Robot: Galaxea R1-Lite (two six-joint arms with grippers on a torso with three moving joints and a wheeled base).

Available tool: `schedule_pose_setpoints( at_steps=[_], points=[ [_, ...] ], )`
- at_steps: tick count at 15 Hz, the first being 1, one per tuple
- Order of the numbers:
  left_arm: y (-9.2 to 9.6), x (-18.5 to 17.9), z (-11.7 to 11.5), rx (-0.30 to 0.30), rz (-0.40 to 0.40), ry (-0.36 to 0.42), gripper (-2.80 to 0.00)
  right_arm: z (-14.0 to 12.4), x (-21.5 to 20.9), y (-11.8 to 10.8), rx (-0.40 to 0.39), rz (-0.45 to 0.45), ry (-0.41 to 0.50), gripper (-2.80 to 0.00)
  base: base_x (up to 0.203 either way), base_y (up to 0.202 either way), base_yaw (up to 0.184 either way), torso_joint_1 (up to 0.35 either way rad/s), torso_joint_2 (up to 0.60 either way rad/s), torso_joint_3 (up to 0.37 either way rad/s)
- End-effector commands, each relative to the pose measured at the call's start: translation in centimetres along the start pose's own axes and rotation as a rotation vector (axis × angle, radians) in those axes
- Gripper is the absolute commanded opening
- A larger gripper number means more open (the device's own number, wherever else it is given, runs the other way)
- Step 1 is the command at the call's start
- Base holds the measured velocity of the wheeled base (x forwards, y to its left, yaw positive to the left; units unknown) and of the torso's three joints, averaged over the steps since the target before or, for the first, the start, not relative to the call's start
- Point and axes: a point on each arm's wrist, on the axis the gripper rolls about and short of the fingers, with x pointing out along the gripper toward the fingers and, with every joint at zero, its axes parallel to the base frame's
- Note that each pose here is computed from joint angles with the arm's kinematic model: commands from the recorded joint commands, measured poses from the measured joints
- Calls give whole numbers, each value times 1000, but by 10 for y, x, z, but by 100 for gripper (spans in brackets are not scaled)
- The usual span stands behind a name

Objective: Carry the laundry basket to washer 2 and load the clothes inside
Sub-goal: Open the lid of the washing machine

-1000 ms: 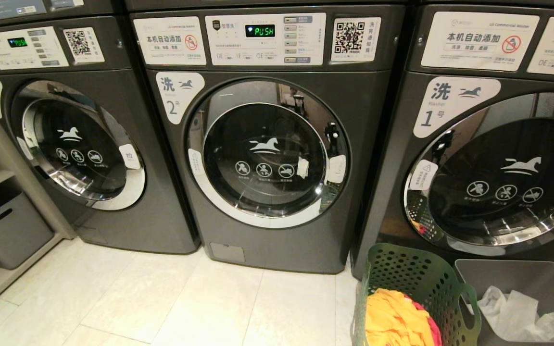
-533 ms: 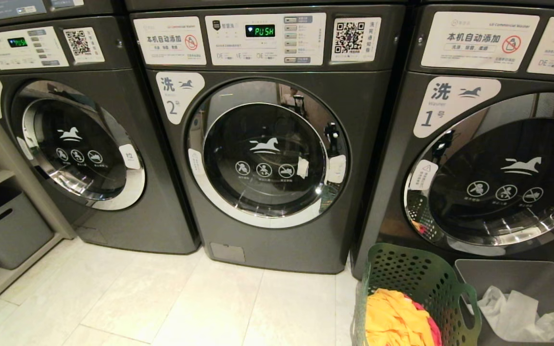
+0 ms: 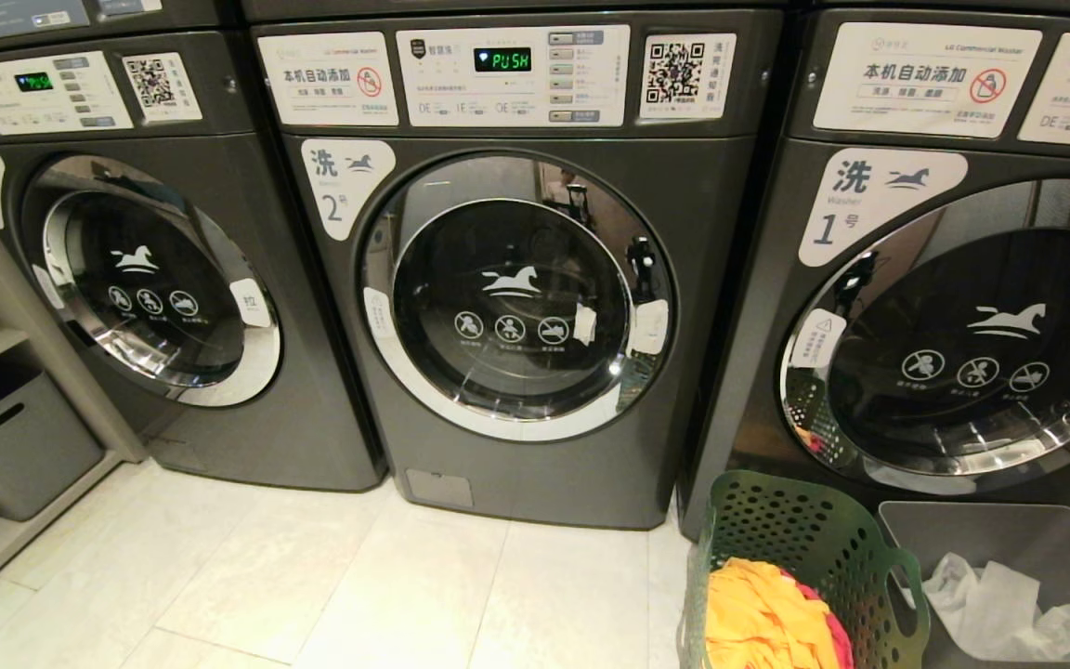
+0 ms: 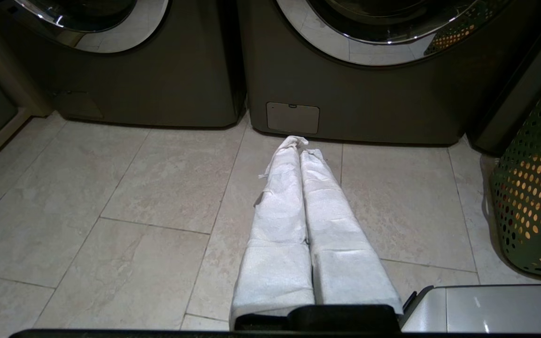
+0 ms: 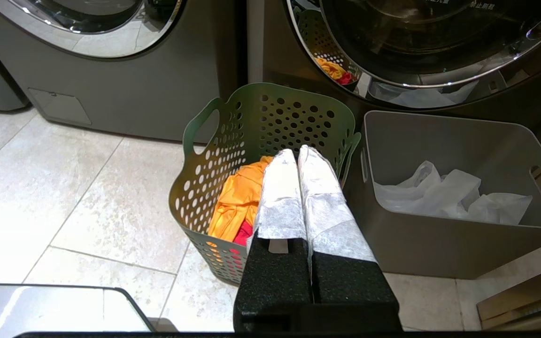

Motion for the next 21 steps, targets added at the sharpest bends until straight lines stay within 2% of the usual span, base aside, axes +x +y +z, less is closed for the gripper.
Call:
schedule_pose_setpoints(
  at_steps=[1, 7, 16, 21],
  points=[
    [0, 0, 0, 1, 0, 2, -280, 0, 0, 0, 0, 0, 3, -280, 0, 0, 0, 0, 0, 0],
    [0, 0, 0, 1, -2, 2, -280, 0, 0, 0, 6, 2, 1, -280, 1, -17, -7, 0, 0, 1],
    [0, 0, 0, 1, -2, 2, -280, 0, 0, 0, 5, -1, 2, -280, 0, -186, -165, 3, 2, 3],
    [0, 0, 0, 0, 1, 2, -280, 0, 0, 0, 5, 0, 1, -280, 0, -197, -23, 2, 3, 5]
  ],
)
